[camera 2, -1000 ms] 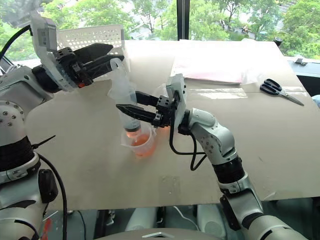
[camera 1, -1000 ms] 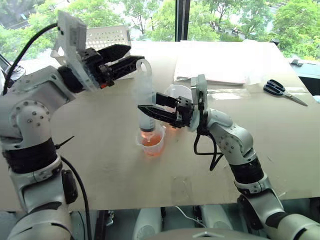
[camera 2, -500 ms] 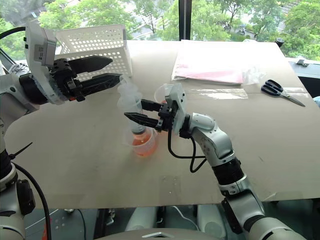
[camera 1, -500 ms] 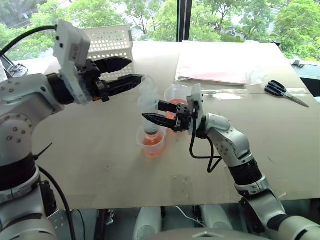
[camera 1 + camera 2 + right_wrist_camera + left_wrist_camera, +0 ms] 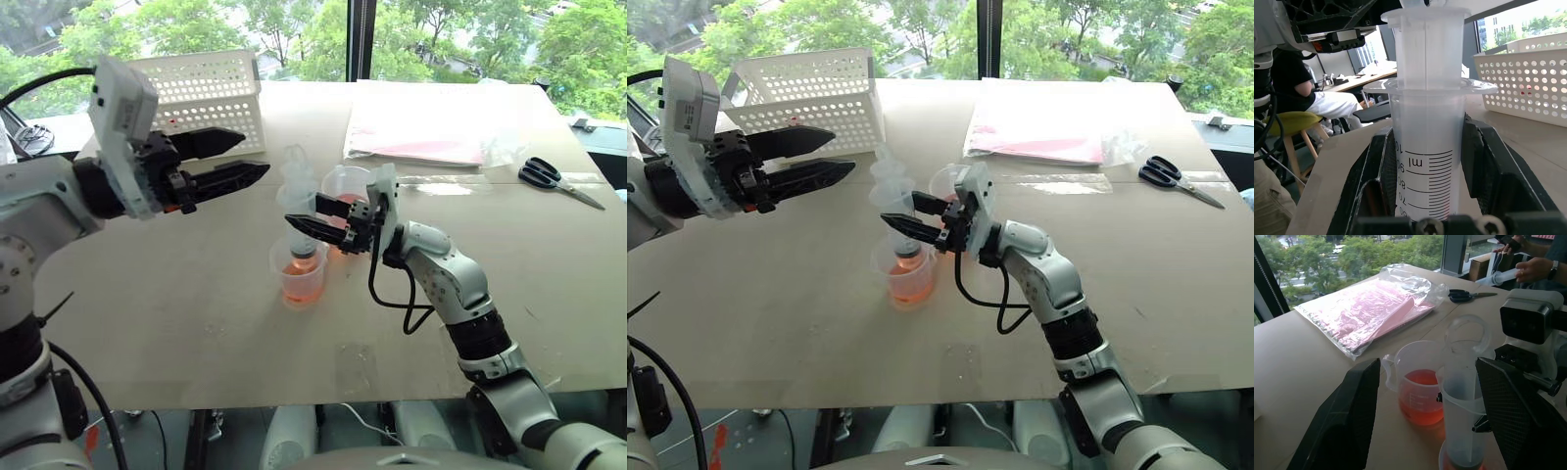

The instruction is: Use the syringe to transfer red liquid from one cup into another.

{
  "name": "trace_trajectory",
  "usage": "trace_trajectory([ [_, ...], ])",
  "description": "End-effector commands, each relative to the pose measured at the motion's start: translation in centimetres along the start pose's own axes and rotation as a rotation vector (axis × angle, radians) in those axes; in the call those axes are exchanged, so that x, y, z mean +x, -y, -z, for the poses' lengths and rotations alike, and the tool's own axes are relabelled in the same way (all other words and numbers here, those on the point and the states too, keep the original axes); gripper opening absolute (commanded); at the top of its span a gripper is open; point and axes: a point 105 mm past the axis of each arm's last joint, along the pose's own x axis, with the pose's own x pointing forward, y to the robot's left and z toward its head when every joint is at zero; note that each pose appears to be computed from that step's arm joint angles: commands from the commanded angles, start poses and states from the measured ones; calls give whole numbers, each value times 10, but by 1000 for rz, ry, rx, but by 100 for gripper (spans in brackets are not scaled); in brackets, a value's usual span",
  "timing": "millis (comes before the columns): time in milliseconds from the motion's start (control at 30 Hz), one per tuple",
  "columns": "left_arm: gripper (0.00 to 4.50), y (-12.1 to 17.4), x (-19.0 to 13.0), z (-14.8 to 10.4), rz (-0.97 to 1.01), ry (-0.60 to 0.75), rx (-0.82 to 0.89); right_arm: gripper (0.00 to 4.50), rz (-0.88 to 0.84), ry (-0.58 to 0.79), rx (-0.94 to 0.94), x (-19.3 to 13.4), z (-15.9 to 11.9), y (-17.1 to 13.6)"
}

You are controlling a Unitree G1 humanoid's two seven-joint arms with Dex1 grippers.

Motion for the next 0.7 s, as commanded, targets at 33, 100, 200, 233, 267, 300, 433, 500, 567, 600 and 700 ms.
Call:
trace_trajectory([
  [33, 313, 3, 7, -10, -4, 32, 66, 144, -55, 43, -62, 8, -17, -11],
  [100, 313, 1, 12, -11, -6, 35, 71, 144, -65, 37, -72, 9, -17, -13],
  [200, 313, -2, 20, -13, -14, 46, 79, 144, -72, 30, -83, 10, -17, -15],
  [233, 313, -2, 21, -13, -14, 50, 79, 144, -73, 28, -84, 10, -17, -15],
  [267, 288, -3, 24, -14, -13, 54, 91, 144, -76, 25, -88, 10, -17, -16],
  [300, 263, -3, 25, -15, -9, 60, 98, 144, -78, 22, -91, 10, -18, -16],
  [433, 99, 3, 30, -17, 35, 67, 119, 144, -87, 24, -92, 10, -19, -18],
  [500, 3, 8, 31, -16, 68, 70, 129, 144, -87, 33, -87, 11, -22, -18],
  [567, 0, 14, 32, -15, 105, 72, 127, 144, -89, 41, -88, 12, -25, -19],
  [600, 0, 16, 32, -15, 117, 71, 124, 144, -90, 43, -88, 12, -26, -19],
  [700, 0, 24, 31, -3, 161, 29, 127, 144, -110, 75, -77, 12, -36, -23],
])
